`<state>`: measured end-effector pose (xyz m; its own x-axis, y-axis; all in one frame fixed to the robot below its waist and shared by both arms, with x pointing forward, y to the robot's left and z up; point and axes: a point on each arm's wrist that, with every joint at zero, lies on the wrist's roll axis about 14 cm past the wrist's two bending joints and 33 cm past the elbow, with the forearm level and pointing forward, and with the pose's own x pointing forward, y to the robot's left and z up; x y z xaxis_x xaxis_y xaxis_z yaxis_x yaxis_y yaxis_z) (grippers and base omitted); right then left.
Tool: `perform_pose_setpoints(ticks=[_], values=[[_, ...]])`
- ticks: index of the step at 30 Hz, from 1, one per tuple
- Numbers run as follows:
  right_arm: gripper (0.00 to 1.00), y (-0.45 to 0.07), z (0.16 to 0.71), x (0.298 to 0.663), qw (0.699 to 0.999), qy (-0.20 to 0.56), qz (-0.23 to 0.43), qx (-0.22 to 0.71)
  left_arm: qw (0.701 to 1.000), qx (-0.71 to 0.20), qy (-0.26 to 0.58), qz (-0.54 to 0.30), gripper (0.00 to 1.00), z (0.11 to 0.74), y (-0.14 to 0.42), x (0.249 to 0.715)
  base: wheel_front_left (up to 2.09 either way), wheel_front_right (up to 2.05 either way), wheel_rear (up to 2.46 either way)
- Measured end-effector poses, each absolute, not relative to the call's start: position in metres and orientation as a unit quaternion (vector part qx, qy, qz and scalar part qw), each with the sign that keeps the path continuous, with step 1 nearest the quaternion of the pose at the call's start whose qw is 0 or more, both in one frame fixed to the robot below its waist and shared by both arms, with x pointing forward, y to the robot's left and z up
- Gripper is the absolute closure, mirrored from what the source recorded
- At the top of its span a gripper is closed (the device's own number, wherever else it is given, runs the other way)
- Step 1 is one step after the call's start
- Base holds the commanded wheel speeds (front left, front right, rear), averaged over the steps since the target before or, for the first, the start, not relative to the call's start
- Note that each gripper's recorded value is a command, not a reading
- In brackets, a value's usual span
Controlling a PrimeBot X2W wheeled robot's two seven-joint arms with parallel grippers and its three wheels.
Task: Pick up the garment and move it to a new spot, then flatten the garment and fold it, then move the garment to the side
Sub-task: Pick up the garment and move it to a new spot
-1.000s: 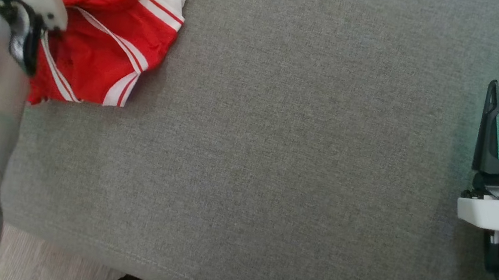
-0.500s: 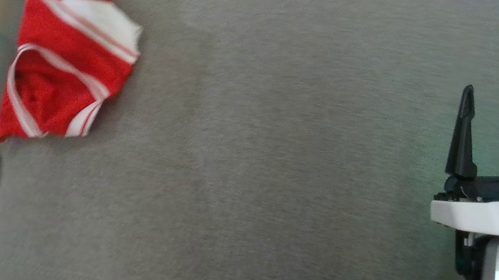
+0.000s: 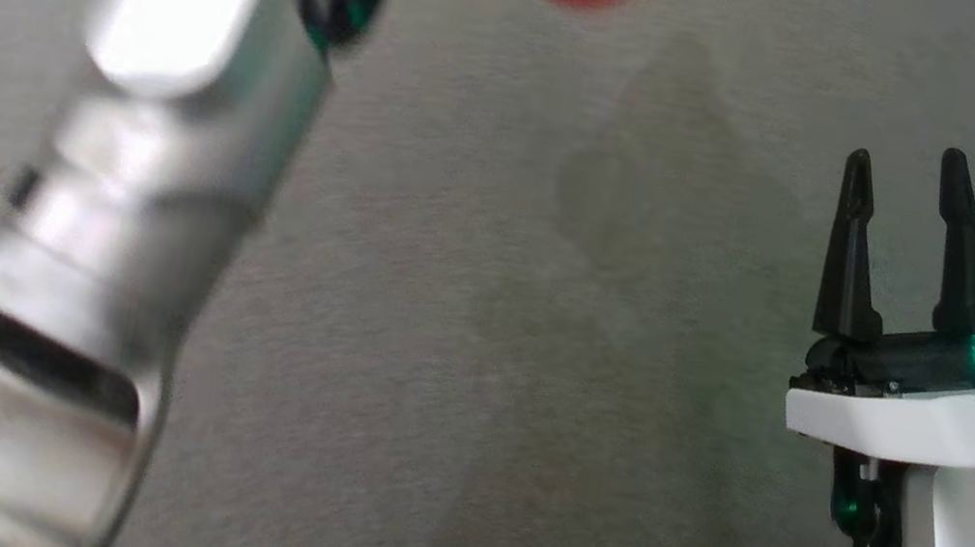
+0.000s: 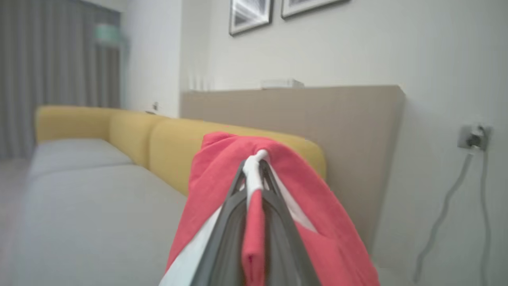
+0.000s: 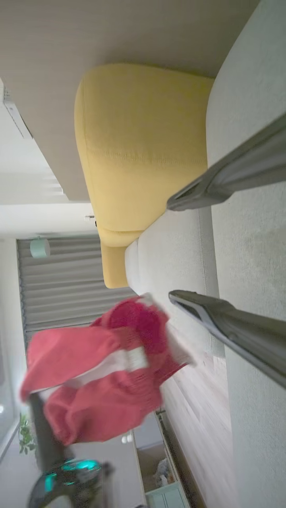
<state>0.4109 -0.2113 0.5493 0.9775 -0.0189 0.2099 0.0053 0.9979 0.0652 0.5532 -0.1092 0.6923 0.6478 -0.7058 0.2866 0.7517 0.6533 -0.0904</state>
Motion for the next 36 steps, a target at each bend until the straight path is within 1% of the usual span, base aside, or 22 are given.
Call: perform_pose_setpoints(ticks=[4,7,8,9,11,12,16,17,19,25,29,32,36], values=[[0.00,-0.237,0.554,0.393,0.993,-0.108,-0.045,0.034,0.881,-0.105,-0.043,-0.459,1.00,0.612,-0.157,0.520,0.00,0.00,0.00],[0.00,-0.246,0.552,0.384,0.992,-0.103,-0.060,0.034,0.873,-0.113,0.007,-0.474,1.00,0.551,-0.170,0.497,0.00,0.00,0.00],[0.00,-0.245,0.550,0.384,0.993,-0.099,-0.058,0.033,0.876,-0.112,0.028,-0.469,0.31,0.528,-0.168,0.493,0.00,0.00,0.00],[0.00,-0.241,0.546,0.384,0.994,-0.093,-0.054,0.034,0.882,-0.100,0.048,-0.458,0.00,0.506,-0.161,0.492,0.00,0.00,0.00],[0.00,-0.235,0.541,0.386,0.995,-0.086,-0.045,0.036,0.893,-0.056,0.072,-0.441,0.00,0.471,-0.144,0.490,0.00,0.00,0.00],[0.00,-0.233,0.541,0.387,0.995,-0.086,-0.043,0.037,0.901,-0.044,0.075,-0.426,0.00,0.464,-0.134,0.492,0.00,0.00,0.00],[0.00,-0.229,0.537,0.391,0.996,-0.080,-0.036,0.028,0.933,-0.044,0.002,-0.356,0.00,0.499,-0.104,0.504,0.00,0.00,0.00],[0.00,-0.229,0.537,0.391,0.996,-0.080,-0.036,0.028,0.933,-0.044,0.002,-0.356,0.00,0.499,-0.104,0.504,0.00,0.00,0.00],[0.00,-0.225,0.530,0.390,0.997,-0.071,-0.030,0.023,0.948,-0.048,-0.025,-0.314,0.00,0.510,-0.082,0.500,0.00,0.00,0.00],[0.00,-0.206,0.497,0.375,1.000,-0.023,-0.009,0.019,0.979,-0.062,-0.008,-0.193,0.00,0.489,0.007,0.443,0.00,0.00,0.00],[0.00,-0.188,0.485,0.363,1.000,-0.004,0.016,0.017,0.992,-0.063,-0.025,-0.110,0.00,0.500,0.064,0.409,0.00,0.00,0.00],[0.00,-0.180,0.485,0.358,0.999,-0.005,0.027,0.020,0.996,-0.044,-0.024,-0.069,0.00,0.499,0.094,0.380,0.00,0.00,0.00],[0.00,-0.168,0.489,0.358,0.999,-0.012,0.046,0.022,0.999,-0.027,-0.016,-0.040,0.00,0.494,0.116,0.349,0.00,0.00,0.00]])
